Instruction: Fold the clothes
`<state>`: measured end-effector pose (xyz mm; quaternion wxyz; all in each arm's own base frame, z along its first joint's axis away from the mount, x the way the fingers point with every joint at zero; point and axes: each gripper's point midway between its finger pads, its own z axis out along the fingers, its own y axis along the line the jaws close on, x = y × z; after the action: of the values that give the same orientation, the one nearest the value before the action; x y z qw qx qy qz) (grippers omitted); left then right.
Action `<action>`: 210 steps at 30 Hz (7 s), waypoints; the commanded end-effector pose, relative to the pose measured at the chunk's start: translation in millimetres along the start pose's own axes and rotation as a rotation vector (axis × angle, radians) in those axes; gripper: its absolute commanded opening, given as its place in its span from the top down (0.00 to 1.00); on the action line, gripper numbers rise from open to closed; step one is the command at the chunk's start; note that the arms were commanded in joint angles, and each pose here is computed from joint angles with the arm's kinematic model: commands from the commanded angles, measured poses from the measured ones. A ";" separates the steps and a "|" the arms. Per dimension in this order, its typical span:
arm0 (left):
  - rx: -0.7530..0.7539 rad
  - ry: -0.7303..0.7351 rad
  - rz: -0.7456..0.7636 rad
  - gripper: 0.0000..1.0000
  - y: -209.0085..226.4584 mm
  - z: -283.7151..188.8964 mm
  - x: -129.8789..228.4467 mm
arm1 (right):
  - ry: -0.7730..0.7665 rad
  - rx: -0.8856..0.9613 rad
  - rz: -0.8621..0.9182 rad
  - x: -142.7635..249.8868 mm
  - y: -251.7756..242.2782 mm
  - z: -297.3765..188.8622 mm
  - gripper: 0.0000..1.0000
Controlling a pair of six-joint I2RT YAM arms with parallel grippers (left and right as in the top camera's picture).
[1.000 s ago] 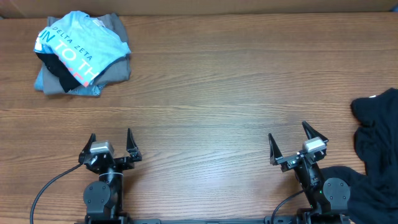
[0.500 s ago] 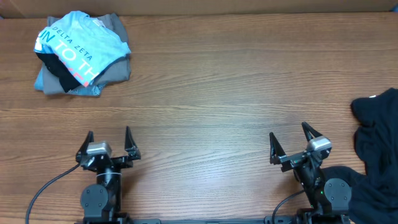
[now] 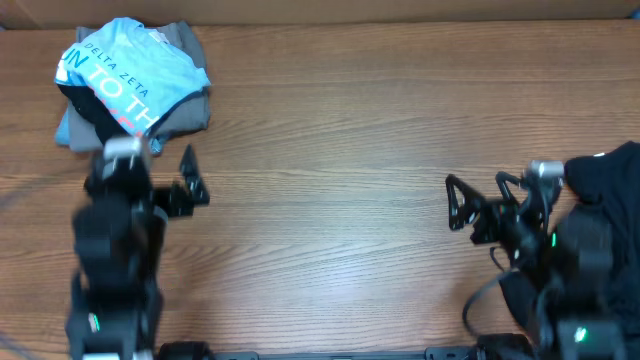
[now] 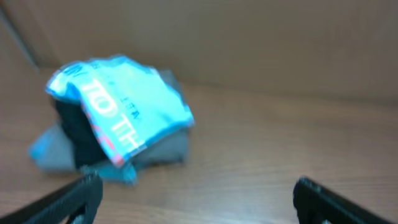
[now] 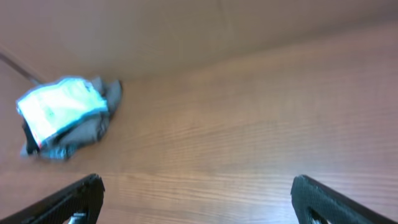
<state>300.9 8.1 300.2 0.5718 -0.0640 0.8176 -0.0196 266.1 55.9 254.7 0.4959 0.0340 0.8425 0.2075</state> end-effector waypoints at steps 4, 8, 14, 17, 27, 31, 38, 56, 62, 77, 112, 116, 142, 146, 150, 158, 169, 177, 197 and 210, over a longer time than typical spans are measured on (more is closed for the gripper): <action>0.116 0.338 -0.019 0.00 -29.9 50.5 -13.2 | 0.335 0.070 0.136 -18.1 -0.9 34.4 0.00; 0.124 0.455 -0.019 0.00 -32.7 73.8 0.9 | 0.486 0.150 0.179 -11.9 -19.1 63.8 0.00; 0.202 0.526 -0.028 0.00 -45.3 83.6 18.4 | 0.421 0.572 0.426 -15.8 -122.3 72.4 0.00; 0.203 0.535 -0.018 0.00 -45.1 82.5 20.6 | 0.330 0.774 0.531 -23.8 -186.7 53.8 0.01; 0.201 0.553 -0.020 0.00 -44.5 80.5 24.4 | 0.236 1.019 0.840 2.3 -327.6 2.9 0.09; 0.202 0.554 -0.021 0.00 -44.7 80.3 24.6 | 0.334 1.023 0.901 36.9 -347.8 14.5 0.04; 0.200 0.562 -0.022 0.00 -44.4 79.4 26.1 | 0.426 1.058 0.918 79.1 -376.2 37.5 0.11; 0.189 0.514 0.042 0.00 -39.9 73.5 12.8 | 0.749 0.133 0.255 92.4 -30.8 222.8 0.96; 0.057 0.334 0.097 0.00 -20.5 46.1 -47.3 | 0.884 -0.034 -0.074 170.4 113.7 206.1 0.44; 0.332 0.460 0.113 0.00 -94.8 68.3 -16.3 | 0.347 0.227 0.071 -31.3 64.3 107.2 0.31; 0.288 0.995 0.370 0.77 -158.0 235.8 279.7 | 0.104 0.351 0.172 -80.4 13.3 -42.3 0.19; 0.224 1.031 0.402 0.96 -142.0 237.2 292.6 | 0.097 0.386 0.168 -80.8 7.2 -43.1 0.19; -0.239 0.906 0.123 0.71 37.4 223.8 166.1 | 0.516 0.740 0.457 10.7 -126.9 89.8 0.39; -0.176 0.823 0.116 0.61 15.8 213.5 131.9 | 0.590 0.625 0.493 32.0 -155.8 140.6 0.53; -0.119 0.773 0.104 0.59 -0.6 202.2 109.3 | 0.581 0.650 0.543 47.5 -195.2 167.0 0.65; 0.001 0.731 0.057 0.58 -23.9 191.8 90.0 | 0.505 0.698 0.620 67.1 -267.4 197.8 0.79; 0.043 0.730 0.053 0.56 -35.1 191.8 90.3 | 0.581 0.662 0.523 88.6 -280.5 204.9 0.50; 0.043 0.729 0.052 0.55 -35.1 192.0 90.2 | 0.624 0.607 0.559 99.5 -270.8 208.1 0.78; 0.041 0.756 0.045 0.46 -35.0 187.4 95.1 | -0.008 0.510 0.506 -52.6 -347.1 211.7 0.04; 0.068 0.922 0.043 0.27 -35.9 156.8 120.5 | 0.016 0.215 0.529 -131.6 -207.3 101.7 0.05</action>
<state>417.0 -26.9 126.5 0.1494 -0.0284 0.9872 -0.0475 464.7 -159.8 182.0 0.3784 0.3396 0.8342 0.2135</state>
